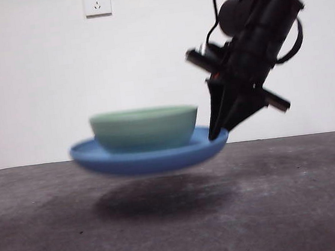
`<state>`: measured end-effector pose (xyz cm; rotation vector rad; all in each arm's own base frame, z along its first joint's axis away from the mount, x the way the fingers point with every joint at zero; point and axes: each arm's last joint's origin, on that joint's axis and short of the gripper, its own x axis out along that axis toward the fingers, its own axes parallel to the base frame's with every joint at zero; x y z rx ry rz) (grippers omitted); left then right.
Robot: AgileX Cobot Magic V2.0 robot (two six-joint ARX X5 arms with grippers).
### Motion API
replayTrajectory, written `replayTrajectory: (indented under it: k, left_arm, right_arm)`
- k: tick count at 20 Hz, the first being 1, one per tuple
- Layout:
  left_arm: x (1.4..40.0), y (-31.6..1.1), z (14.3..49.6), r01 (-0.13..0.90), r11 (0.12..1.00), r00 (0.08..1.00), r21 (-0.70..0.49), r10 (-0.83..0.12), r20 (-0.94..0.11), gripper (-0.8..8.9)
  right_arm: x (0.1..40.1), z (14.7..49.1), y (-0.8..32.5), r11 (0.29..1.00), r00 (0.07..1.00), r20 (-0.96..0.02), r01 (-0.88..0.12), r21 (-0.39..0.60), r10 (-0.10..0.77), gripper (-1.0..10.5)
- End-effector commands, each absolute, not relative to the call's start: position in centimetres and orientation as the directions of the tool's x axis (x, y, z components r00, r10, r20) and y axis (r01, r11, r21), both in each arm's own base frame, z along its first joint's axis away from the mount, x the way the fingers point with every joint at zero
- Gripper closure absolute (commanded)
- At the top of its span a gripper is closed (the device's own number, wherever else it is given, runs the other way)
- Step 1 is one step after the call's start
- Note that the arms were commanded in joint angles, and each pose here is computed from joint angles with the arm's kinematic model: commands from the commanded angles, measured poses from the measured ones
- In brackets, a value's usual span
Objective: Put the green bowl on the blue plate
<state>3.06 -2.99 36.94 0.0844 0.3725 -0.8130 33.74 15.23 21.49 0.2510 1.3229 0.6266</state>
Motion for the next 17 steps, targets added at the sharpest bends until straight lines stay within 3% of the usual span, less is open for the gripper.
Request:
replayTrajectory:
  k: [1, 12, 17]
  left_arm:
    - [3.1, -3.1, 37.2, 0.73, 0.681, 0.624, -0.062, -0.701, -0.345, 1.89]
    - [3.1, -3.0, 37.2, 0.73, 0.681, 0.623, -0.063, -0.701, -0.347, 1.89]
    - [3.1, -3.0, 37.2, 0.73, 0.681, 0.624, -0.063, -0.701, -0.347, 1.89]
  right_arm:
    - [34.5, 19.9, 16.1, 0.816, 0.084, -0.83, -0.261, 0.516, 0.552, 9.4]
    - [35.1, 17.0, 16.7, 0.839, 0.043, -0.858, -0.235, 0.49, 0.513, 9.3]
    - [35.2, 17.0, 16.7, 0.843, 0.062, -0.862, -0.252, 0.475, 0.504, 7.3]
